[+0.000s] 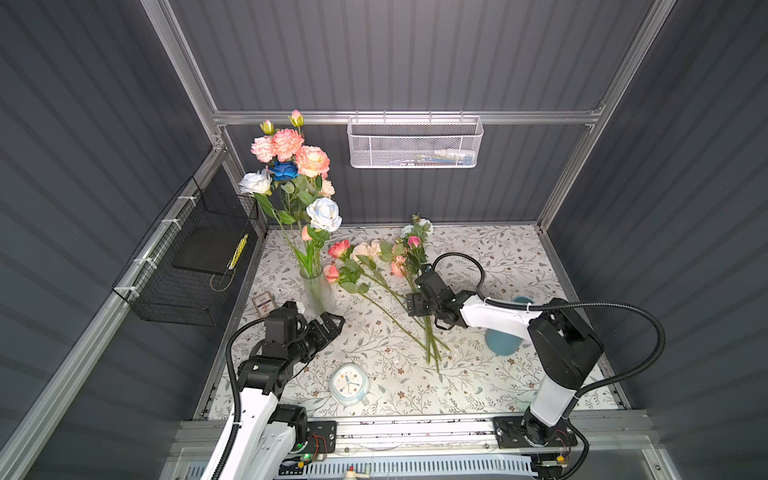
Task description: Arrange the flowers into the vase
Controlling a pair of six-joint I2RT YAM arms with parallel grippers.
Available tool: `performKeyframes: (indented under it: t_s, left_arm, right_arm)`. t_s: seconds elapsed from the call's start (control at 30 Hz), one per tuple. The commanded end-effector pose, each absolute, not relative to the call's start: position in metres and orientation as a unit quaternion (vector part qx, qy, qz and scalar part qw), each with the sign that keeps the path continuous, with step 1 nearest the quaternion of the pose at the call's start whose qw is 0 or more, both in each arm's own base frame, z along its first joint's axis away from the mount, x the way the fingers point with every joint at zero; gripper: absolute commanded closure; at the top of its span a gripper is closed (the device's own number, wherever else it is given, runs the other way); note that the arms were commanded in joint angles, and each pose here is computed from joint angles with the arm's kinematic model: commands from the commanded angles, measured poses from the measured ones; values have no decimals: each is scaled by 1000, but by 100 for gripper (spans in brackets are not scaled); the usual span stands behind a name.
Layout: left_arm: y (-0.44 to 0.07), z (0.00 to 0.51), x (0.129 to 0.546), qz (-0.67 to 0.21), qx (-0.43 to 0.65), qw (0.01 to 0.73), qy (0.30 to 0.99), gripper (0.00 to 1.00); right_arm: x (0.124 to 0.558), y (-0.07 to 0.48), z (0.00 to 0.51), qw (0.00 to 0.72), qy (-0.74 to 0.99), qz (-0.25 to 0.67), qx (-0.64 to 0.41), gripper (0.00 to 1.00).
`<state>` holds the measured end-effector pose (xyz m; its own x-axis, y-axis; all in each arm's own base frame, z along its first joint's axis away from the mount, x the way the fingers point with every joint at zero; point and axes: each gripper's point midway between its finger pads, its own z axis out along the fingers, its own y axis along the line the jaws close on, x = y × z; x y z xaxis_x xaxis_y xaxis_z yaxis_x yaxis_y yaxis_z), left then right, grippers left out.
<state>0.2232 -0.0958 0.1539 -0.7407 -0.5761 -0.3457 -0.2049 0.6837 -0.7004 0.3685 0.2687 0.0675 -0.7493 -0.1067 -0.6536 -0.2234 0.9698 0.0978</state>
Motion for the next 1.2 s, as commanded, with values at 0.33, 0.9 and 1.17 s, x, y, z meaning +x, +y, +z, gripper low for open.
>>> performKeyframes:
  t_s: [0.33, 0.9, 1.17]
  left_arm:
    - [-101, 139, 224, -327, -209, 264, 883, 0]
    - [-108, 144, 229, -344, -200, 261, 880, 0]
    - [-116, 156, 227, -362, -173, 277, 873, 0]
  right_arm:
    - [368, 286, 21, 261, 949, 158, -82, 10]
    - [246, 367, 57, 233, 921, 260, -172, 13]
    - [250, 316, 127, 331, 907, 223, -137, 13]
